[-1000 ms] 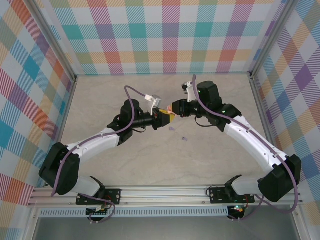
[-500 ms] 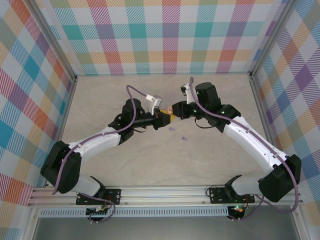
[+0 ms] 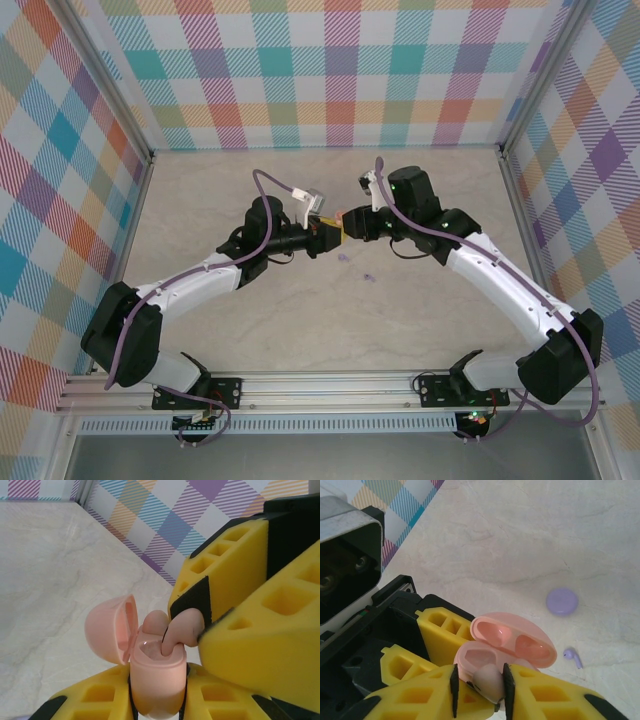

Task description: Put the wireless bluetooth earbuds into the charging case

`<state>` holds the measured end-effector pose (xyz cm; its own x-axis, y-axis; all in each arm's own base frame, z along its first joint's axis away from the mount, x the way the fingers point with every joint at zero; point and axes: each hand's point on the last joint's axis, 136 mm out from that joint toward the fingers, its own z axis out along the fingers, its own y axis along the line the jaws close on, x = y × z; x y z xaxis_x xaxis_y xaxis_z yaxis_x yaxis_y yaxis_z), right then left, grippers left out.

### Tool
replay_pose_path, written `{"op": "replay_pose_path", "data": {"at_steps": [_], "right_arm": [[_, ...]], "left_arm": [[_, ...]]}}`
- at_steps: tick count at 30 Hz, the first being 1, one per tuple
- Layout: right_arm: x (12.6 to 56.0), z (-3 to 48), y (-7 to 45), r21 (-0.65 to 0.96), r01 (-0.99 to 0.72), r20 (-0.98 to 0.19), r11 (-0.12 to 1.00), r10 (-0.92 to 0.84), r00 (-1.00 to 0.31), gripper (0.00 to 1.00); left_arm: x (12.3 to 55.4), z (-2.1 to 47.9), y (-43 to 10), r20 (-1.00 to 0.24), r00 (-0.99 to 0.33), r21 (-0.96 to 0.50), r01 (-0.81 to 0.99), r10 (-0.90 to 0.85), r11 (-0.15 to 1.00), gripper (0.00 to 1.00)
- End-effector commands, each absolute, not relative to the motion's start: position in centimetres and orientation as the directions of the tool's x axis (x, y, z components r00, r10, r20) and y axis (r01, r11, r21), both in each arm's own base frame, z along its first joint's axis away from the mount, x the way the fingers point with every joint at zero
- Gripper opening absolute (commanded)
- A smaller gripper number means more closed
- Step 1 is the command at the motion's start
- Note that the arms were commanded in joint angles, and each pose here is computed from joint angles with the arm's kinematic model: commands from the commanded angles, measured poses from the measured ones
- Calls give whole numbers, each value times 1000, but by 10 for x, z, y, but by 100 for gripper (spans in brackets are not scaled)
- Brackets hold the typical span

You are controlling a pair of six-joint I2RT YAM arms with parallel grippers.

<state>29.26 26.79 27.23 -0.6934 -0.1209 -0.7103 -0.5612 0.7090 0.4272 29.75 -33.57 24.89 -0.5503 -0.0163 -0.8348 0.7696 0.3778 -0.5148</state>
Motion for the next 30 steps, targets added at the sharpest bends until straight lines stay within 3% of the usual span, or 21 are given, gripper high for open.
{"op": "replay_pose_path", "data": {"at_steps": [1, 5, 11, 23, 30], "right_arm": [[288, 285, 268, 422, -576, -720, 700, -127, -682, 42], [287, 292, 266, 422, -572, -729, 703, -112, -676, 50], [287, 301, 262, 419, -561, -739, 714, -92, -667, 52], [289, 305, 239, 378, -489, -750, 786, -49, -659, 52], [300, 291, 216, 331, -373, -726, 867, -18, -687, 45]], "left_arm": [[298, 272, -341, -871, -490, -469, 811, -33, 349, 23], [298, 269, -340, -870, -493, -470, 809, -29, 355, 23], [299, 268, -340, -870, -493, -468, 806, -28, 362, 23], [295, 271, -335, -881, -473, -445, 813, -20, 375, 23], [293, 273, -332, -888, -460, -426, 818, -4, 386, 22]]}}
